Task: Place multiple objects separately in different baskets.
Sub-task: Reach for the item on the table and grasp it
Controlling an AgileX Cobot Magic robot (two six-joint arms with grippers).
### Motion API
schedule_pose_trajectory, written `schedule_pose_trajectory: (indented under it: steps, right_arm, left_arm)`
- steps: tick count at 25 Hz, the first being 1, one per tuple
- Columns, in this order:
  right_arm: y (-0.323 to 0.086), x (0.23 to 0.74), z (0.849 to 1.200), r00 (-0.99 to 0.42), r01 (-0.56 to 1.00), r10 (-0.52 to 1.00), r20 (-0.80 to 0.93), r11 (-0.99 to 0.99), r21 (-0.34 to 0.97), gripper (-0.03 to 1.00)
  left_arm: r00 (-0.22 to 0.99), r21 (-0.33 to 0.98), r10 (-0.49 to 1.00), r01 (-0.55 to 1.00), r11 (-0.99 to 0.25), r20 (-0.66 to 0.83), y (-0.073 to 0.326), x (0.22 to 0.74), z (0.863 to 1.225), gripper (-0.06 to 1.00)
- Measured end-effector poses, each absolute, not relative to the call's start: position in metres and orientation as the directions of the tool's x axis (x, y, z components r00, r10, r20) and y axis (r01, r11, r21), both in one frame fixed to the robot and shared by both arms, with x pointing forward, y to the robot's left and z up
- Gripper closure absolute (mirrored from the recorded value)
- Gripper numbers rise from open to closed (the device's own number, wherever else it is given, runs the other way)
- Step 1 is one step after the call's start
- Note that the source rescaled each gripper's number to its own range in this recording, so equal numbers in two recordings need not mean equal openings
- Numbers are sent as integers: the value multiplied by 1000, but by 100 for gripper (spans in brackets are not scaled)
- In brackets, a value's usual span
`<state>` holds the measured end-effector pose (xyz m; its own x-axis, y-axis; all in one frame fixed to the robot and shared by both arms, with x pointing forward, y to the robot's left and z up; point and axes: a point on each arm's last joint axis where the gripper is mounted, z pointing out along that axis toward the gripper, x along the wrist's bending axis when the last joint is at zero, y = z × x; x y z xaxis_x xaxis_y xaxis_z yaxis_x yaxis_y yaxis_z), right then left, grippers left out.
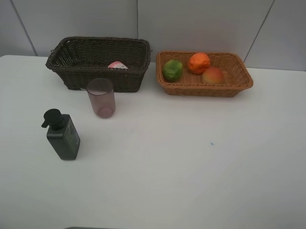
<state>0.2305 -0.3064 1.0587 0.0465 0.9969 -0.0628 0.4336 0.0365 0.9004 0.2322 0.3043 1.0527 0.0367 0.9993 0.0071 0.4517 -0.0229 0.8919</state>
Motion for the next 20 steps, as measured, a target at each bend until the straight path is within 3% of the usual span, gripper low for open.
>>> schedule_pose_trajectory:
  steps: [13, 20]
  right_arm:
    - [-306, 231, 1059, 45, 434, 997, -65, 39, 900, -3]
    - [-306, 231, 1059, 45, 434, 997, -65, 39, 900, -3]
  left_arm:
    - [68, 891, 997, 455, 4, -39, 300, 235, 1056, 1]
    - [69, 795, 996, 606, -3, -48, 295, 290, 1081, 1]
